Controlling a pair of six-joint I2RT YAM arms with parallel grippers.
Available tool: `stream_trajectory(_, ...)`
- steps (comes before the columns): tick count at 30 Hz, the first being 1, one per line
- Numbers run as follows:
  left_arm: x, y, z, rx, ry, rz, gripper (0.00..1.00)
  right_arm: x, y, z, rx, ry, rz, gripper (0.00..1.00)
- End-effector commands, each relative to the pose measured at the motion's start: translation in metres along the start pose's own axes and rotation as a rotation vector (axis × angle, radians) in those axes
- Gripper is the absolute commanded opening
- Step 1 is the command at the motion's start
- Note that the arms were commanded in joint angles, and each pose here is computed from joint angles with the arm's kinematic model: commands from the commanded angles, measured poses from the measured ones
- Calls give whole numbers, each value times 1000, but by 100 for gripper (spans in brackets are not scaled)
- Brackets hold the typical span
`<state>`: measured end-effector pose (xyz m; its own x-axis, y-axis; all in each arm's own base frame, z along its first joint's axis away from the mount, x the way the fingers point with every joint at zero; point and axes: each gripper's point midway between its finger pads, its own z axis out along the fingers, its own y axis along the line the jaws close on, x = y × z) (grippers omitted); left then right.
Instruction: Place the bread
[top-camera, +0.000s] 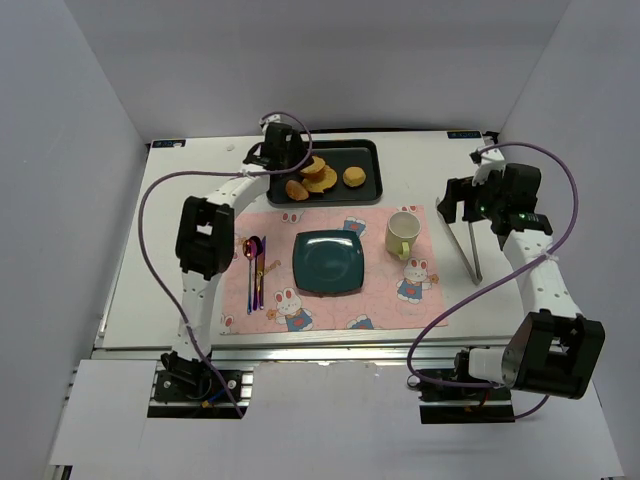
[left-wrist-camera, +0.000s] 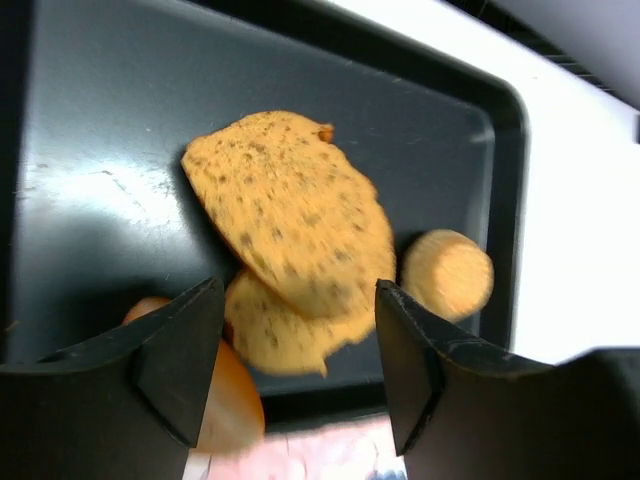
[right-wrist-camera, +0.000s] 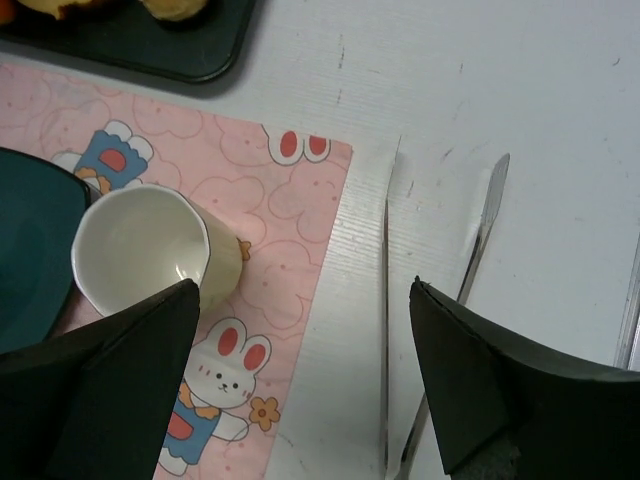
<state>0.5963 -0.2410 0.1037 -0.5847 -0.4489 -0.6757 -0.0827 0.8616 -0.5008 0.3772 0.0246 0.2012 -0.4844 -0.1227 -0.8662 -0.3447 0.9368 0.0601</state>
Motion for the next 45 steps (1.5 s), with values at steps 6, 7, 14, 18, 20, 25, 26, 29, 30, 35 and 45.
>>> stream_trajectory(6,-70,-8,-151,77,-198,95,0,45,1,-21,-110,107,-307,75)
stream_trajectory(7,-65,0,-163,77,-200,99,0,52,-1,-23,-115,121,-285,47)
stream_trajectory(14,6,68,-250,24,-186,92,62,84,-25,-18,44,210,-179,59)
stream_trajectory(18,37,92,-282,30,-206,11,69,116,-49,-10,178,346,-105,90)
stream_trajectory(20,57,109,-283,10,-195,-18,69,121,-56,-7,210,360,-102,89)
stream_trajectory(25,69,121,-293,3,-217,-68,69,130,-65,12,211,402,-82,89)
stream_trajectory(26,68,122,-294,-1,-222,-68,69,131,-70,14,228,409,-85,89)
stream_trajectory(29,69,126,-296,-19,-218,-55,70,142,-79,30,230,439,-98,89)
stream_trajectory(30,69,125,-296,-20,-218,-54,70,143,-81,34,231,441,-99,89)
stream_trajectory(35,68,126,-298,-26,-215,-48,70,158,-84,48,220,474,-67,88)
stream_trajectory(45,67,129,-304,-38,-227,-57,70,195,-71,53,149,557,-8,59)
